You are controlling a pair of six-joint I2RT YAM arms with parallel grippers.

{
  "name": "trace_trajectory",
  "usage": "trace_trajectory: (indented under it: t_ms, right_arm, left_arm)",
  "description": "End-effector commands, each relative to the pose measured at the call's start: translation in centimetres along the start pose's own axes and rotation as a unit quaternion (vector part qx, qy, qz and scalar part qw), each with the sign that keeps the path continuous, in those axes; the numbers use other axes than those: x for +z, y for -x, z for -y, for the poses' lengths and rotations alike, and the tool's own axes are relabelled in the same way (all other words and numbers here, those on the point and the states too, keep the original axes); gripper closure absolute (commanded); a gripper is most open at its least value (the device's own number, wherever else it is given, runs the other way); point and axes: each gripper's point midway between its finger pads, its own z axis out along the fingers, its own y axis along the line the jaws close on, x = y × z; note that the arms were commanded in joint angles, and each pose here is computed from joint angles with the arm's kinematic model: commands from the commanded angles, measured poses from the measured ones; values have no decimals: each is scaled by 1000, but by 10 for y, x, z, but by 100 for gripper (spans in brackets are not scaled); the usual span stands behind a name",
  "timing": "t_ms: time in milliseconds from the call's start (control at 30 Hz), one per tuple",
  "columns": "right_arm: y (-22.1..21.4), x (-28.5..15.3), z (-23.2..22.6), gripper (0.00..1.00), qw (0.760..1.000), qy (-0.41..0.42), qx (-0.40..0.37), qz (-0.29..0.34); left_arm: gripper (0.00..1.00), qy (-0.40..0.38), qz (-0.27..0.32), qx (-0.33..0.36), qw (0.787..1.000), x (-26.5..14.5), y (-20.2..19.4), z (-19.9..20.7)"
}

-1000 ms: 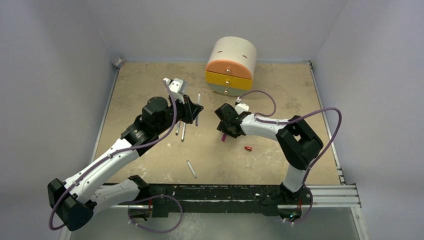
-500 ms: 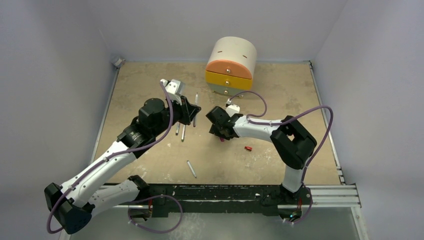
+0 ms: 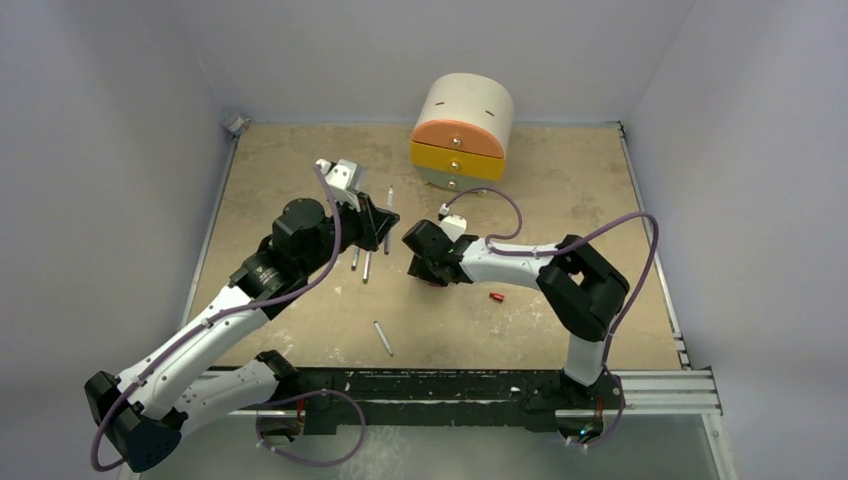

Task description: Insert the pens into the pen caps

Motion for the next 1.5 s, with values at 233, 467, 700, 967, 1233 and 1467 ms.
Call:
trace_trajectory:
  t_ms: [233, 467, 700, 967, 1233, 1467]
  right_arm:
    - [-41, -10, 38, 50, 998, -38, -7, -51]
    - [-50, -17, 42, 50, 998, -39, 0, -58]
    - [-33, -35, 28, 51, 999, -31, -5, -20]
    - [6, -73, 31, 42, 995, -82, 3, 50]
    - [-5, -58, 45, 36, 992, -113, -31, 35]
    - [6, -34, 53, 36, 994, -92, -52, 12]
  left_arm:
    - [100, -3, 30, 4, 1000, -5, 13, 1]
    - [100, -14, 29, -2, 999, -1, 11, 5]
    - [100, -13, 29, -2, 999, -1, 11, 4]
    - [100, -5, 33, -4, 999, -2, 13, 2]
    - [100, -5, 34, -2, 999, -5, 14, 2]
    - [100, -37, 30, 10, 999, -8, 10, 11]
